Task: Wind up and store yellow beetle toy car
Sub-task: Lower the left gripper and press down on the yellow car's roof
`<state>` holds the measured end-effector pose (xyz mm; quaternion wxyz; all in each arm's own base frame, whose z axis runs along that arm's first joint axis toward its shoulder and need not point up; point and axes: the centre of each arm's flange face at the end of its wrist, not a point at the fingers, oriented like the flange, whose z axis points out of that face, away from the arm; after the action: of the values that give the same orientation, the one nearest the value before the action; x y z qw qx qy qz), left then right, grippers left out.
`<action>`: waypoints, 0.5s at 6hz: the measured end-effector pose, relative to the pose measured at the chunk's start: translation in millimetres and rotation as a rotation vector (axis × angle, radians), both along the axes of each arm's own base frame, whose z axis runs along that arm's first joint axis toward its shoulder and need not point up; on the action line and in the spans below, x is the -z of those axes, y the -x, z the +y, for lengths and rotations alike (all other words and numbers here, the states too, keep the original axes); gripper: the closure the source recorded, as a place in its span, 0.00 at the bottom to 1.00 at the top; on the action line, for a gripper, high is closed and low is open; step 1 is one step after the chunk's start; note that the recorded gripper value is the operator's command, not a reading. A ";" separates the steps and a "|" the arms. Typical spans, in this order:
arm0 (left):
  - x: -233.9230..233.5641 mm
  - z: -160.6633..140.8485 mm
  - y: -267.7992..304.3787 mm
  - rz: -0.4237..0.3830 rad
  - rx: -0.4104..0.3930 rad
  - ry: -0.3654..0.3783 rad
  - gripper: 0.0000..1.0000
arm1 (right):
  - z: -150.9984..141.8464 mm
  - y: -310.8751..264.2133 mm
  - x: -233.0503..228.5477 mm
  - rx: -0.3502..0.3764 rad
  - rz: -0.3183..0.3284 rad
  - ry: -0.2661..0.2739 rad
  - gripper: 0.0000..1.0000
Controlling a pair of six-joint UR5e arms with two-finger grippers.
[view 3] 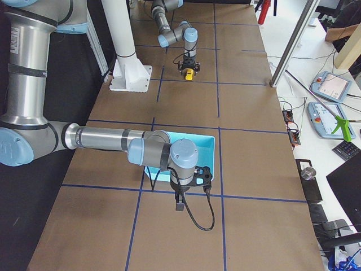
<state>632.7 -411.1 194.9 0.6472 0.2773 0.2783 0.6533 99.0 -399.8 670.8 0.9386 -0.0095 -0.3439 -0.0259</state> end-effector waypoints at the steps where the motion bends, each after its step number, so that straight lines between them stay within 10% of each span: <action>1: -2.6 1.5 -5.0 -0.006 -0.003 0.001 0.00 | 0.0 0.0 0.1 0.000 0.000 0.000 0.00; 3: -8.9 0.0 -11.6 -0.006 -0.005 -0.001 0.08 | 0.0 0.0 0.1 -0.001 0.000 0.001 0.00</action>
<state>644.4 -411.1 203.8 0.6463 0.2753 0.2766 0.6557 99.0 -399.8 670.7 0.9386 -0.0097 -0.3439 -0.0254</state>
